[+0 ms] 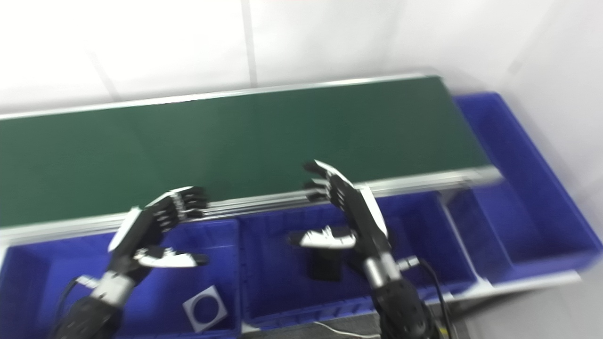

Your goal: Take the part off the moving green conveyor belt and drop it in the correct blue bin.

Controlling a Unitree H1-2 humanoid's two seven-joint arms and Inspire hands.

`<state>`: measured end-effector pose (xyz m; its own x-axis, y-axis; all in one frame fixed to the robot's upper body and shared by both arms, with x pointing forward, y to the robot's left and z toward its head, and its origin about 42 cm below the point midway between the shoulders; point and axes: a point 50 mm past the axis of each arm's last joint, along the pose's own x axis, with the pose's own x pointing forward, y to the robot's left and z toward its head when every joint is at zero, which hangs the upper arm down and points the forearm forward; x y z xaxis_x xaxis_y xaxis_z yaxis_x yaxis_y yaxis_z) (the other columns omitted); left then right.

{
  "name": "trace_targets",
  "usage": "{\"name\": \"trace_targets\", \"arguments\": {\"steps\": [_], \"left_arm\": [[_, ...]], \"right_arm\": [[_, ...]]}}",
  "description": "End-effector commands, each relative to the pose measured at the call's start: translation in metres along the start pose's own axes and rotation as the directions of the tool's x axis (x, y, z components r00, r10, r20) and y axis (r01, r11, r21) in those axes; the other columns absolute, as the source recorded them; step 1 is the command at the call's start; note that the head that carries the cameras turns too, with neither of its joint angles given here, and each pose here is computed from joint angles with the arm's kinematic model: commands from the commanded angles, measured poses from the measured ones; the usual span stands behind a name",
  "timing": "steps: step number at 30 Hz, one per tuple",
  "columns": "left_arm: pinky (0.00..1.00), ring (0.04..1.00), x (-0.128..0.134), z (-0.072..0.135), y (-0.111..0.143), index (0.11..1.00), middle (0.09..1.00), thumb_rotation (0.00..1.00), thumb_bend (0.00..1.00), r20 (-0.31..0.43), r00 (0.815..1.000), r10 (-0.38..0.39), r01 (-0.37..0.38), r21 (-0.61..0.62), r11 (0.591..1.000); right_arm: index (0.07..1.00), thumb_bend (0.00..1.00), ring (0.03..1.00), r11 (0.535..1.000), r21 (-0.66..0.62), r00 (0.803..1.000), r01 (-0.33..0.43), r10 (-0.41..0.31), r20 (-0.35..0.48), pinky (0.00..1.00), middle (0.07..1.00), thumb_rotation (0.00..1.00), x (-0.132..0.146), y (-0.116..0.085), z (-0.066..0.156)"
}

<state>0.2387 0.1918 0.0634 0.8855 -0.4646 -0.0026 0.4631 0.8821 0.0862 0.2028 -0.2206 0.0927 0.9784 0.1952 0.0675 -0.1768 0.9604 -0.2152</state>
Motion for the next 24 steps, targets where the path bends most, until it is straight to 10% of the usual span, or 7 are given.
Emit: {"name": "trace_targets", "arguments": {"steps": [1,15,24], "left_arm": [[0.72,0.764,0.005,0.007,-0.005,0.762,0.770,0.00,0.91,0.064,0.998,0.012,-0.013,0.020,1.000],[0.73,0.756,0.011,-0.002,-0.021,0.745,0.762,0.02,0.95,0.065,0.997,0.028,-0.029,0.007,1.000],[0.72,0.752,0.007,-0.003,-0.019,0.737,0.757,0.00,0.95,0.071,0.997,0.026,-0.027,0.018,0.999]], "right_arm": [[0.790,0.99,0.712,0.999,-0.039,0.996,0.004,-0.001,0.093,0.60,0.835,0.25,0.007,0.002,0.010],[0.738,0.83,0.684,0.998,-0.047,0.999,-0.034,0.035,0.014,0.58,0.799,0.09,0.007,0.007,-0.017],[0.741,0.86,0.680,0.999,-0.032,0.999,-0.037,0.036,-0.013,0.57,0.793,0.16,0.008,0.024,-0.025]]}}
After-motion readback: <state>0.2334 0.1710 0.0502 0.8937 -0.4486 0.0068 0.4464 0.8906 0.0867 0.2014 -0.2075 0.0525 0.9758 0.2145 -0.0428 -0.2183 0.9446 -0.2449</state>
